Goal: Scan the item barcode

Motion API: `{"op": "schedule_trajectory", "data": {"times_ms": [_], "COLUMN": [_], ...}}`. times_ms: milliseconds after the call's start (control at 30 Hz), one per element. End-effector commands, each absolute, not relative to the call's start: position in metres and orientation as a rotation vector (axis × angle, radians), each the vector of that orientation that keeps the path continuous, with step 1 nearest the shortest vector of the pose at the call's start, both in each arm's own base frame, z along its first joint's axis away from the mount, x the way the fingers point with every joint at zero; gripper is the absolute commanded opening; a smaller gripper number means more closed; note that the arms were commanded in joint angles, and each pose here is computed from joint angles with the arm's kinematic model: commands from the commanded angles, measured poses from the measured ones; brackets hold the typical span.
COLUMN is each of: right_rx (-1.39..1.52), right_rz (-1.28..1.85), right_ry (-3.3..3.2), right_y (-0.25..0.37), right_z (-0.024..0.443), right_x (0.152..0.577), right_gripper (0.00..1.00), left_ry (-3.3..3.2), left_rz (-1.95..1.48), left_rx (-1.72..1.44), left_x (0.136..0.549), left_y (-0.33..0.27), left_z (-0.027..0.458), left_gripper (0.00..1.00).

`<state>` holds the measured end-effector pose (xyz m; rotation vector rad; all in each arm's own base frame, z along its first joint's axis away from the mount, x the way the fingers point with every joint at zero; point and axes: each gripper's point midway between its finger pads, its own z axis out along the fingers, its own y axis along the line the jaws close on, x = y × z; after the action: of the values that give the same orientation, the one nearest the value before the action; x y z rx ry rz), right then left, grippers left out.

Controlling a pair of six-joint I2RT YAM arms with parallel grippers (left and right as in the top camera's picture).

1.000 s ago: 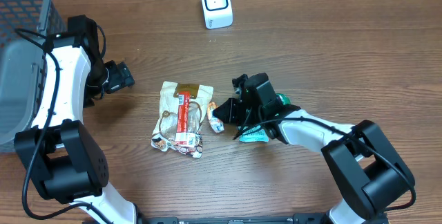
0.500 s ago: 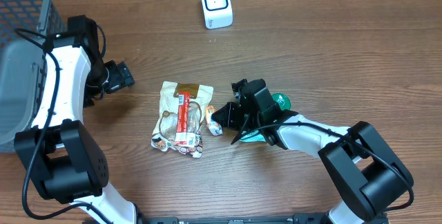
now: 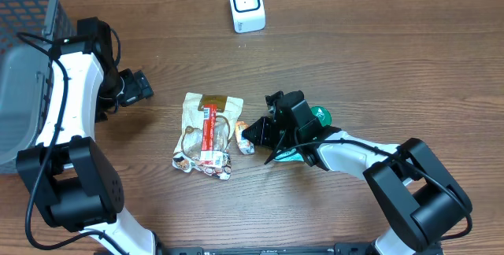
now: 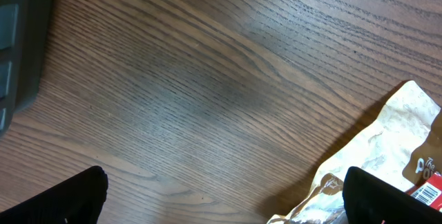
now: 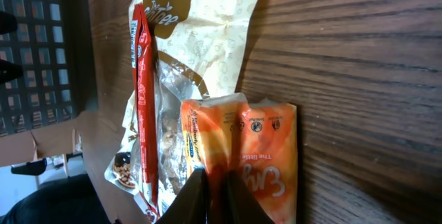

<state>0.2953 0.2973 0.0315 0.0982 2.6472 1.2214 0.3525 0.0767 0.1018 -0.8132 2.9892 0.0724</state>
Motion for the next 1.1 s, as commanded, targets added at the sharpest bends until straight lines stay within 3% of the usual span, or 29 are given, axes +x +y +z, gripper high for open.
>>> {"op": "schedule_trajectory", "data": {"times_ms": [0, 167, 700, 1067], "right_rx": [0.094, 0.097, 0.025, -0.218], "right_rz": [1.206, 1.201, 1.035, 0.639], "right_ry": [2.628, 2.635, 2.580, 2.615], "right_y": [0.288, 0.287, 0.269, 0.271], "right_z": [0.039, 0.039, 0.061, 0.108], "right_x": [0.297, 0.296, 0.302, 0.312], "right_gripper": [0.14, 0.20, 0.26, 0.73], "left_ry": [2.956, 2.956, 2.956, 2.956], "left_rz": [0.082, 0.082, 0.082, 0.082], "left_rx": [-0.809, -0.809, -0.809, -0.809], "left_x": [0.355, 0.355, 0.355, 0.355], "left_y": [0.081, 0.081, 0.081, 0.081], "left_z": [0.112, 0.112, 0.112, 0.112], "left_gripper": [1.00, 1.00, 1.00, 1.00]}}
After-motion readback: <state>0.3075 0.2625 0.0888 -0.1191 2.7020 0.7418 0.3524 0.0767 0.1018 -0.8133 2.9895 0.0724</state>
